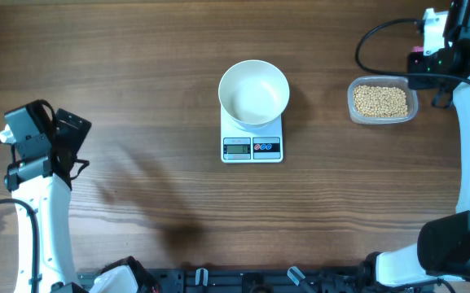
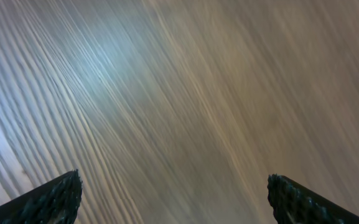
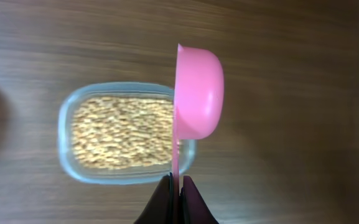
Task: Scoop item into bowl and weigh 150g on scale
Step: 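Lower the pink scoop over the soybean tub with the right gripper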
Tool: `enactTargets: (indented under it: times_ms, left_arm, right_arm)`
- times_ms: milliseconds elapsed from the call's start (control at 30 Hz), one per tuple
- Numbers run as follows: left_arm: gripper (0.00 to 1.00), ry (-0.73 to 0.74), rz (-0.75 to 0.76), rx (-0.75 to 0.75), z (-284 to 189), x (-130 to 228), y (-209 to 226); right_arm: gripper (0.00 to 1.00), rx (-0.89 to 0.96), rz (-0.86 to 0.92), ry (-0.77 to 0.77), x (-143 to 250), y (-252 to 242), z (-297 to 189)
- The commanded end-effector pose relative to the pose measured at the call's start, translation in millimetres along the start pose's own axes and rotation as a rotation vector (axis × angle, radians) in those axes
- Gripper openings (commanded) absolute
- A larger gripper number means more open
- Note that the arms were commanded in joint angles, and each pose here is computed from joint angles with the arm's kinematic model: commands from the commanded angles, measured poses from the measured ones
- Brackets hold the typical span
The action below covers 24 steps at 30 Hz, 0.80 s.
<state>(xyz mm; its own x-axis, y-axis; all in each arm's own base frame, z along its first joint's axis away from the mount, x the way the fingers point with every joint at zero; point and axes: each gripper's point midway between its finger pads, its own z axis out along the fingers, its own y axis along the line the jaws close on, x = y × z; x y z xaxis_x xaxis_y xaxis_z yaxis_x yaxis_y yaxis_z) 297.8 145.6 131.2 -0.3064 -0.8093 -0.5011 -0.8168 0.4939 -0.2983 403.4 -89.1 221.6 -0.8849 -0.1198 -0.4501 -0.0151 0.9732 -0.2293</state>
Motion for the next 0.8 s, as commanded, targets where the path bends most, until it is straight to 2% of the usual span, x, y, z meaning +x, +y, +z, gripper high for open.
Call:
enactTargets:
  times_ms: [0, 200, 367, 600, 767]
  left_arm:
    - [1.00, 0.102, 0.073, 0.084, -1, 19, -11]
    - [1.00, 0.152, 0.211, 0.186, -5, 30, -26]
    - [1.00, 0.157, 0.207, 0.193, -5, 31, -27]
    - [1.00, 0.161, 0.204, 0.200, -5, 32, -28]
    - [1.00, 0.165, 0.204, 0.206, -6, 33, -29]
  right_arm:
    - [0.04, -0.167, -0.019, -0.019, -1, 24, -4]
    - [0.04, -0.181, -0.019, 0.017, 8, 27, -5]
    - [0.04, -0.193, -0.060, 0.050, 14, 29, 3]
    - [0.04, -0.131, -0.065, 0.173, 46, 24, 30]
    - [0.04, -0.074, -0.058, 0.178, 48, 16, 36]
